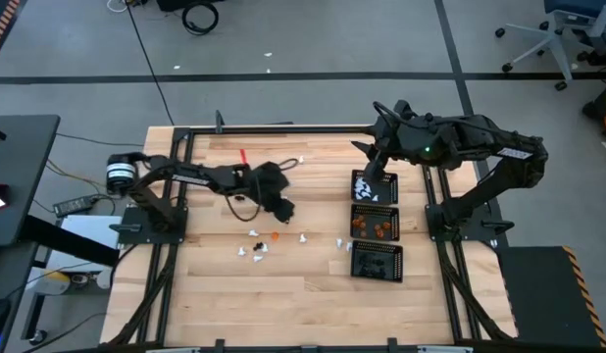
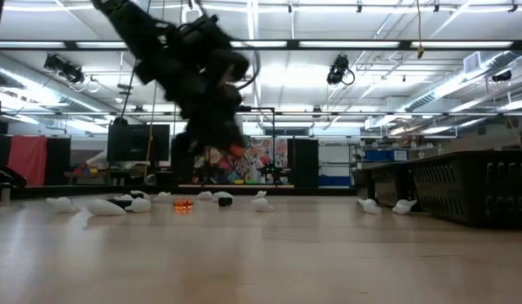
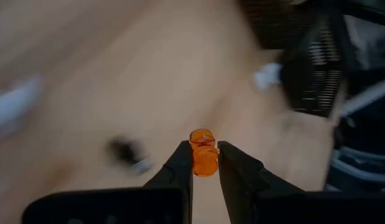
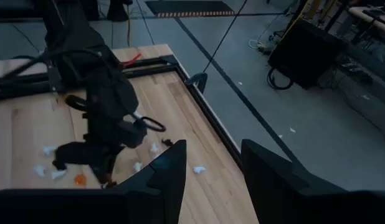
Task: Sort Halloween decoration
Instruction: Put the orange pumpkin toy into the center black bin, then put the white ghost toy into the top black bin
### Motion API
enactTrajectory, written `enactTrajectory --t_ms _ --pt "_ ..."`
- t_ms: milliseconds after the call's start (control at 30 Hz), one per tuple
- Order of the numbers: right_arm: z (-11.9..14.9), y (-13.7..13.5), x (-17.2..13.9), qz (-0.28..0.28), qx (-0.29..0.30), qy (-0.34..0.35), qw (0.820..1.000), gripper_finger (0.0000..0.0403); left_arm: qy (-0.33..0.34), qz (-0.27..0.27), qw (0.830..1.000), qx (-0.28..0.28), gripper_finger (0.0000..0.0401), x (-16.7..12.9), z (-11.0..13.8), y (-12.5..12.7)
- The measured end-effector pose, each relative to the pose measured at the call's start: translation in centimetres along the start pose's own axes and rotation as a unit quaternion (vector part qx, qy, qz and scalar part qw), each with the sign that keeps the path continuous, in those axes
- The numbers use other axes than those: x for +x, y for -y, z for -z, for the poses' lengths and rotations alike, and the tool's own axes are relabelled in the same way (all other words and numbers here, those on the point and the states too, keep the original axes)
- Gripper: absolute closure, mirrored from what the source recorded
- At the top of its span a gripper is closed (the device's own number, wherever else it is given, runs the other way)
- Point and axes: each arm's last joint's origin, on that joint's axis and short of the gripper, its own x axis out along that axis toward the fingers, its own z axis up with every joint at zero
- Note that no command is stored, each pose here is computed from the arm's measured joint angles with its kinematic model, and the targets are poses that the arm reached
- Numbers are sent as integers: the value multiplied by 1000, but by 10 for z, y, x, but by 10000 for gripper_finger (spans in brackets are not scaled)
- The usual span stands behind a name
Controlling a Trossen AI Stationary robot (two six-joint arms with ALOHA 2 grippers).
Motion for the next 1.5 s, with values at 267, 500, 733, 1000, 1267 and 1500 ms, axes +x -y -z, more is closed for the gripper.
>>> enactTrajectory --t_ms 267,500,733,1000,1267,1500 --pt "3 3 -8 -34 27 -11 999 245 17 50 998 47 349 52 -42 68" --pt "4 -4 -13 -58 22 -10 998 245 37 51 996 60 349 110 -77 108" --pt "5 -9 -17 -73 20 -8 997 245 25 15 998 63 349 149 -94 127" --pt "6 -10 -17 -76 17 -10 997 245 46 -13 996 78 329 160 -93 133" --pt "6 -10 -18 -76 17 -10 997 245 41 -22 994 99 261 159 -91 133" --pt "9 -9 -18 -72 26 -25 997 245 54 -97 948 300 258 129 -62 172"
